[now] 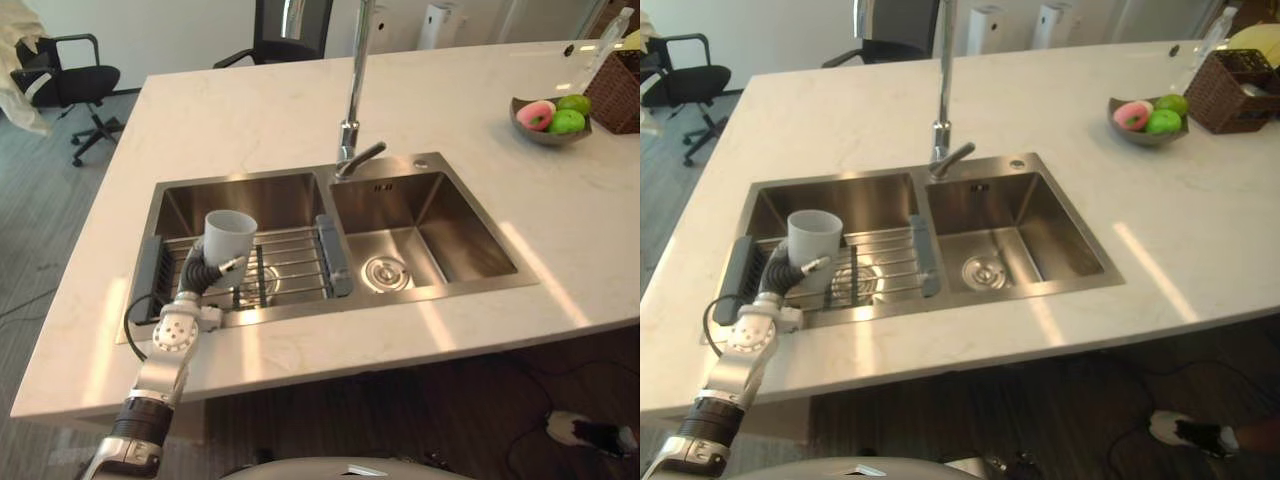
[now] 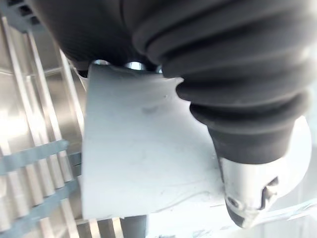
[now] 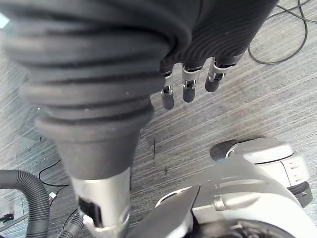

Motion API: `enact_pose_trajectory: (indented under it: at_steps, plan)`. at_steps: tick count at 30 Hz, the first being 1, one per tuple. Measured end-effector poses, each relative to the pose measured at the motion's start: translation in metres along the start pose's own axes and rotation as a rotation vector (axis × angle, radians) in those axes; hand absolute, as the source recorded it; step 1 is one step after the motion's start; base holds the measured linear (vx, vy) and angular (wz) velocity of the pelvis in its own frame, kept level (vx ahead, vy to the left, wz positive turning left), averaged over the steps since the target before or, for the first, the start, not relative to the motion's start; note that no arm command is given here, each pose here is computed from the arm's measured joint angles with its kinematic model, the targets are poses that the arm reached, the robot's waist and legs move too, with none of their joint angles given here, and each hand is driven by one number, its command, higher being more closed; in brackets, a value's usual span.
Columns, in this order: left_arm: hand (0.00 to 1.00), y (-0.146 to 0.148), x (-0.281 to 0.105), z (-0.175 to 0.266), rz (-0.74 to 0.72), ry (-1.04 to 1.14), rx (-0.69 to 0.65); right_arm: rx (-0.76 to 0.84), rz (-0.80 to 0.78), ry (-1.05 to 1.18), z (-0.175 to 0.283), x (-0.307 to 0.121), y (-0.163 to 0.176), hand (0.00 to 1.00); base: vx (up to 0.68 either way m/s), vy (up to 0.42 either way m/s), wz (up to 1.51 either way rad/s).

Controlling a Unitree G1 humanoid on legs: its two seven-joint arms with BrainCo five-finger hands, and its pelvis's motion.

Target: Walk over to the sink, pick up the cup, carry it to the dishwasher, place the cup inside the dishwasher, then close the dishwasher door

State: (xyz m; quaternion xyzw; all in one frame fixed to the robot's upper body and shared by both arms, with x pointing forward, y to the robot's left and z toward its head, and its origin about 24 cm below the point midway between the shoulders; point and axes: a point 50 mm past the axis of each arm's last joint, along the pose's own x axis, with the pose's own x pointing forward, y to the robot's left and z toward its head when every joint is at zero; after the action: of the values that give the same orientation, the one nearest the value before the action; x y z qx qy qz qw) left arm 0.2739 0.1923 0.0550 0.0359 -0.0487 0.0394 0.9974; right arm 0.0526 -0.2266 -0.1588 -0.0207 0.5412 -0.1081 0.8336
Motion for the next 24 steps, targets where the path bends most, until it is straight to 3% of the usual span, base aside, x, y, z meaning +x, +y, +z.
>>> enact_pose_trajectory:
  at_steps: [2,11,23,24]
  plan:
    - [1.00,0.005,-0.004,0.025,0.061,-0.135,-0.094,0.026,0.009,-0.010,-0.003,-0.002,0.000,0.00,0.00,-0.036,0.12]
    - [1.00,0.011,-0.037,0.071,0.195,-0.430,-0.269,0.134,0.008,-0.071,-0.017,-0.011,0.008,0.00,-0.02,-0.031,0.09]
    - [1.00,0.011,-0.062,0.093,0.255,-0.550,-0.354,0.080,-0.133,-0.182,-0.010,-0.019,0.010,0.00,-0.08,-0.004,0.04]
    - [1.00,0.003,-0.065,0.091,0.224,-0.549,-0.371,0.011,-0.168,-0.237,-0.003,-0.022,0.011,0.00,-0.05,0.007,0.03]
